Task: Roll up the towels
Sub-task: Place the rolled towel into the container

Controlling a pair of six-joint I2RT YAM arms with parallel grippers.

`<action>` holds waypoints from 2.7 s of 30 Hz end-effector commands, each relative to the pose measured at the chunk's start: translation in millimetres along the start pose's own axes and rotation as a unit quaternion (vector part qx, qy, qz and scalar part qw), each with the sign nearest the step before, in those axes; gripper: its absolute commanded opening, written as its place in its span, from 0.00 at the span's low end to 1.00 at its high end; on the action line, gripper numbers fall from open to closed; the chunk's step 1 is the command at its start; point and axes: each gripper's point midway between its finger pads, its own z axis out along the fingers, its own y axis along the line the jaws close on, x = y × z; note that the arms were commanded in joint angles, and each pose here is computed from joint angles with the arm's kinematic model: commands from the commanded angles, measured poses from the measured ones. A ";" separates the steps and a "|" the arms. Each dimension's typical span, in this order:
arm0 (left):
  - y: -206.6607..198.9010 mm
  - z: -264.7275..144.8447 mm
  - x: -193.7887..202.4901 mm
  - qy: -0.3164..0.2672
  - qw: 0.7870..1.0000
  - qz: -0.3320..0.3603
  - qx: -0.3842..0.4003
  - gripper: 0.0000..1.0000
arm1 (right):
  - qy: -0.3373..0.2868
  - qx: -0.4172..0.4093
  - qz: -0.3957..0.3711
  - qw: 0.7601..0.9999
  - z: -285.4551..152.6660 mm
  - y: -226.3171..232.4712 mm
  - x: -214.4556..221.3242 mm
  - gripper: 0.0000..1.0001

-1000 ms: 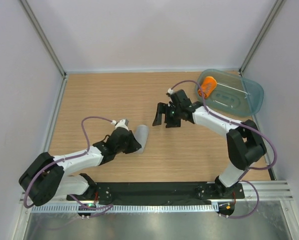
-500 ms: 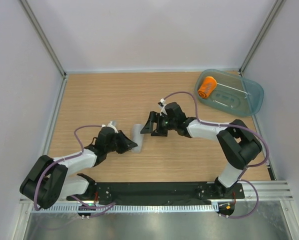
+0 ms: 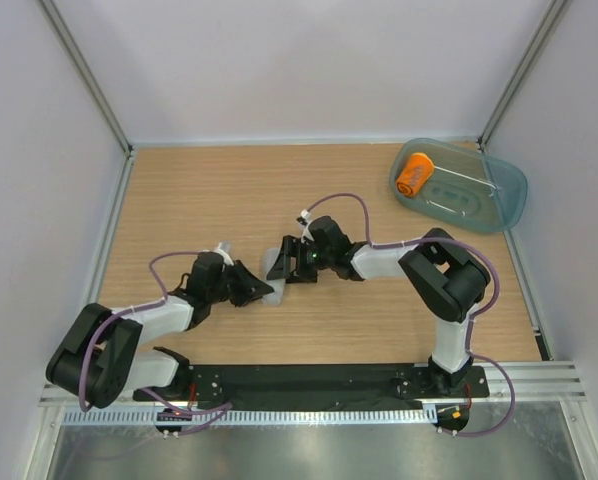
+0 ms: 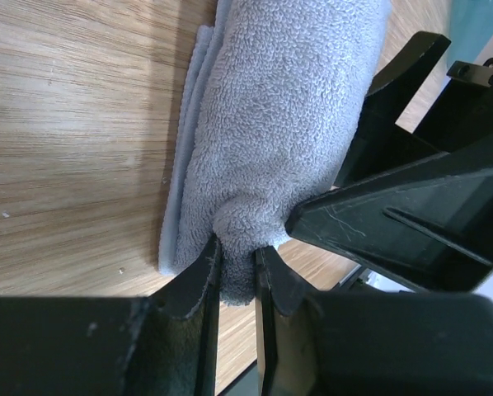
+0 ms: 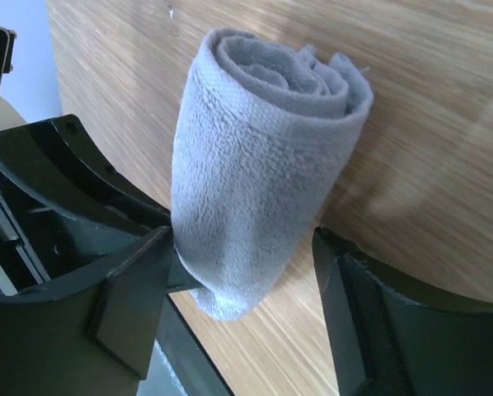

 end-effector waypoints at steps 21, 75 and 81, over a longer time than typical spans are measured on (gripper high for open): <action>15.3 -38.0 6.8 0.040 0.994 0.071 -0.071 0.48 | -0.045 -0.024 -0.039 0.998 -5.4 37.1 -49.5 0.01; -89.1 -165.3 -68.2 -0.133 0.941 0.301 -0.082 1.00 | -0.468 -0.098 0.031 0.878 -407.0 -170.9 -342.0 0.01; -89.5 -163.8 -67.7 -0.131 0.941 0.301 -0.080 1.00 | -0.451 -0.151 0.071 0.877 -380.6 -212.3 -336.2 0.01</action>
